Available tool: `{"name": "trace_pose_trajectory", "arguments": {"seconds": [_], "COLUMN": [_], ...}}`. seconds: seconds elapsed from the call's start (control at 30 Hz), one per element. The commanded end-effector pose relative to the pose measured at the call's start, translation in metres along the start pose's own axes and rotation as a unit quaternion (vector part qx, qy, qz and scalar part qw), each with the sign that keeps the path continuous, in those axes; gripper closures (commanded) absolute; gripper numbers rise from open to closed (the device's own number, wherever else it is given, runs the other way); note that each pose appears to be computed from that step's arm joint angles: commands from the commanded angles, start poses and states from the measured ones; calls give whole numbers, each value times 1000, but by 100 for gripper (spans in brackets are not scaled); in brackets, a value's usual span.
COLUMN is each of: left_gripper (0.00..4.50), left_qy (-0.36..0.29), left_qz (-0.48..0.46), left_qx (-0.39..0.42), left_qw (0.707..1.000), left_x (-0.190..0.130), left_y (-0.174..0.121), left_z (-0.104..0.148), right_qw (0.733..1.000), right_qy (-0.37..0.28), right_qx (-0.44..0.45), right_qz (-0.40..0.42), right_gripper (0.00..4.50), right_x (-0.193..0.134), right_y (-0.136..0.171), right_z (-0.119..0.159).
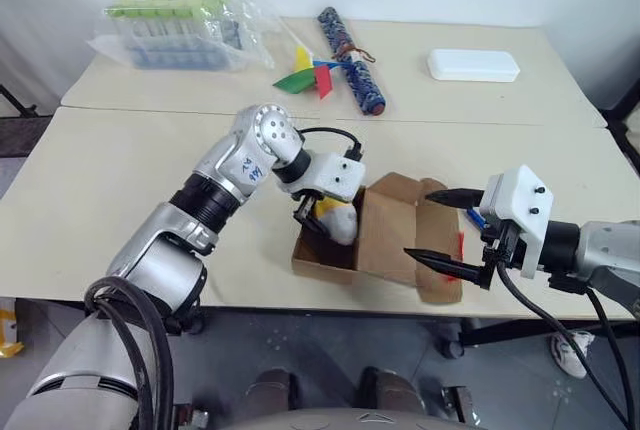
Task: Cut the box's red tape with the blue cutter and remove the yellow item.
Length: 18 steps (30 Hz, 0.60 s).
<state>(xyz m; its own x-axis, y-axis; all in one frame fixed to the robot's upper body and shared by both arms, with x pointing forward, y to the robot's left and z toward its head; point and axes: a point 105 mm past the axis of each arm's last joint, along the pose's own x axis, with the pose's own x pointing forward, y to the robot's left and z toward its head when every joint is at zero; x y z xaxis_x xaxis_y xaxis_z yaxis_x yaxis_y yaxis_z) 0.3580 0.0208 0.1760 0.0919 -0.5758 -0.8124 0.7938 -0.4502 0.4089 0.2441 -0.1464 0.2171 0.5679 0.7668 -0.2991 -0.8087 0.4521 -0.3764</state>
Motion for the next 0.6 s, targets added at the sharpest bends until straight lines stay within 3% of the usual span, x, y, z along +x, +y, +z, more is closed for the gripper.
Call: {"name": "trace_pose_trajectory", "arguments": {"seconds": [0.03, 0.27, 0.43, 0.6], "left_gripper": [91, 303, 423, 444], "left_qy": [-5, -12, -28, -54], "left_qz": [35, 56, 63, 82], "left_qx": [16, 6, -17, -56], "left_qw": [999, 998, 997, 994], "left_x": [-8, -21, -33, -42], "left_y": [10, 16, 17, 22], "left_z": [6, 9, 15, 20], "right_qw": [1000, 1000, 1000, 1000], "right_qy": [-11, -7, -6, -5], "right_qx": [-19, -20, -26, -31], "right_qz": [-19, -15, -5, 0], "right_gripper": [0, 0, 0, 0], "right_x": [-6, -8, -9, -9], "right_y": [-2, -4, -11, -19], "right_z": [10, 8, 9, 11]}}
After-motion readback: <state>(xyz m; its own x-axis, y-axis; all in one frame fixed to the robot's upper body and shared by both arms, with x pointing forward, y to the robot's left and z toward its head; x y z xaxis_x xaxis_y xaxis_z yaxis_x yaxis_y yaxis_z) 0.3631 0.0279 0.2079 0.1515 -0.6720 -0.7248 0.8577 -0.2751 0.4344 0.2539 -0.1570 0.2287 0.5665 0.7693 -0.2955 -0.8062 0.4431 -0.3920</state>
